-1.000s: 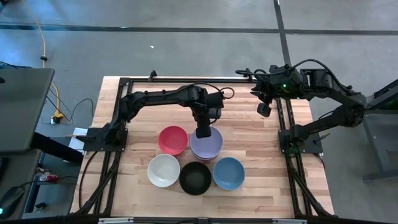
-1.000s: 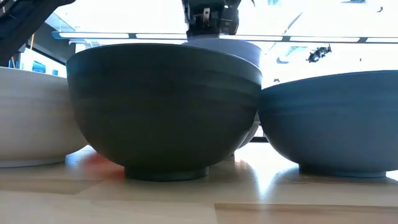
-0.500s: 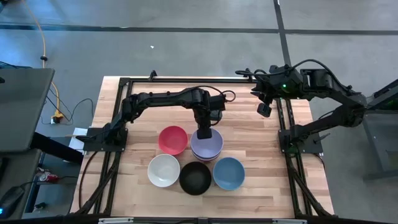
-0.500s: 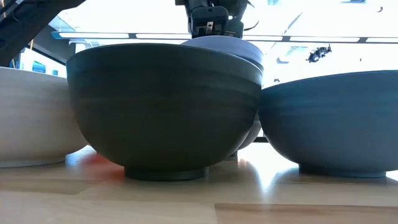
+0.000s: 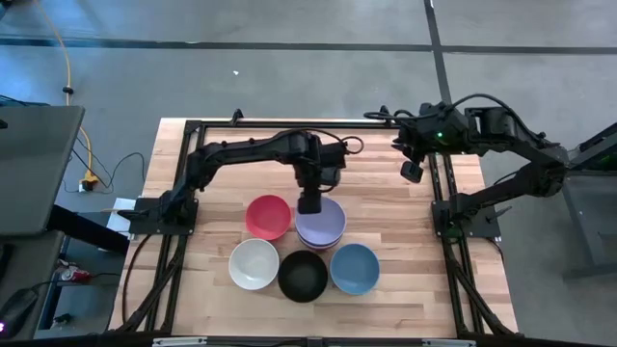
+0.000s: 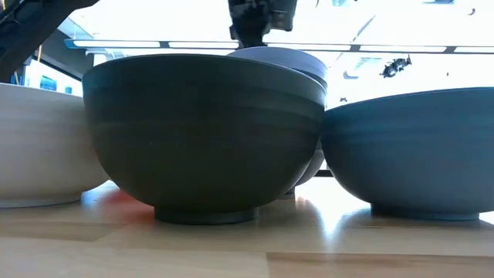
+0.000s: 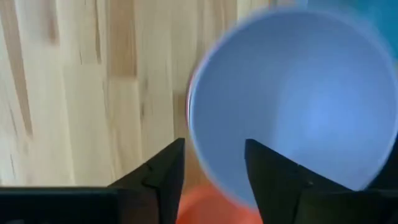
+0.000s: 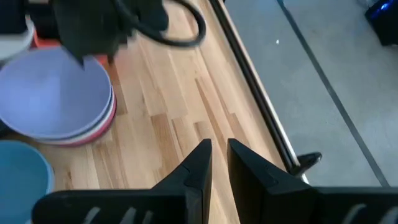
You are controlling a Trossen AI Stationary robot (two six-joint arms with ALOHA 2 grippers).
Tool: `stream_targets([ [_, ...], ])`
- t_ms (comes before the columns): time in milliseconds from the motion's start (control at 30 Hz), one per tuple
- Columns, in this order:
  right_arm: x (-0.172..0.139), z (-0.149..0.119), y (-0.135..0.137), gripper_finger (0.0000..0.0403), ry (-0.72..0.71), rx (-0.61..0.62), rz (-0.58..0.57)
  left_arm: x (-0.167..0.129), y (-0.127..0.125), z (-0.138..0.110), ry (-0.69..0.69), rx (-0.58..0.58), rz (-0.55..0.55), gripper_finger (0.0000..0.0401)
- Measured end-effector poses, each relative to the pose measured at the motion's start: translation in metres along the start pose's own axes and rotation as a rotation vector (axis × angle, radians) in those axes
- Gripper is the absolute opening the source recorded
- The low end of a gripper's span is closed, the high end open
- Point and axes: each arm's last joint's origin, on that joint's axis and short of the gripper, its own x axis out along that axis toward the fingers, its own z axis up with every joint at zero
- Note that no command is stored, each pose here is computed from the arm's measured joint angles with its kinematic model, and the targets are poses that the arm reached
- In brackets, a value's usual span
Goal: Nest bowls inside each other
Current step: Stack the orange bowl on top of the purple bowl
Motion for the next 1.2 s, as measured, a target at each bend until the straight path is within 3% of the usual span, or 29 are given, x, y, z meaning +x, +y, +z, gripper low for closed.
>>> stream_targets([
  [200, 0.0, -0.005, 0.0, 0.0042, 0.05, 0.009, -0.002, -0.012, -0.011, -0.023, 0.125, 0.014, -0.008, 0.0169],
  [467, 0.0, -0.005, 0.0, 0.0042, 0.051, 0.003, -0.002, -0.018, -0.021, -0.06, 0.138, 0.026, 0.039, 0.0159],
  [900, 0.0, 0.003, 0.001, 0.0042, -0.031, -0.027, 0.024, -0.006, -0.005, -0.156, -0.298, -0.137, 0.109, 0.0159],
  [1200, 0.0, 0.006, 0.001, 0.0042, -0.058, -0.028, 0.031, 0.031, 0.009, -0.213, -0.407, -0.312, 0.118, 0.0159],
])
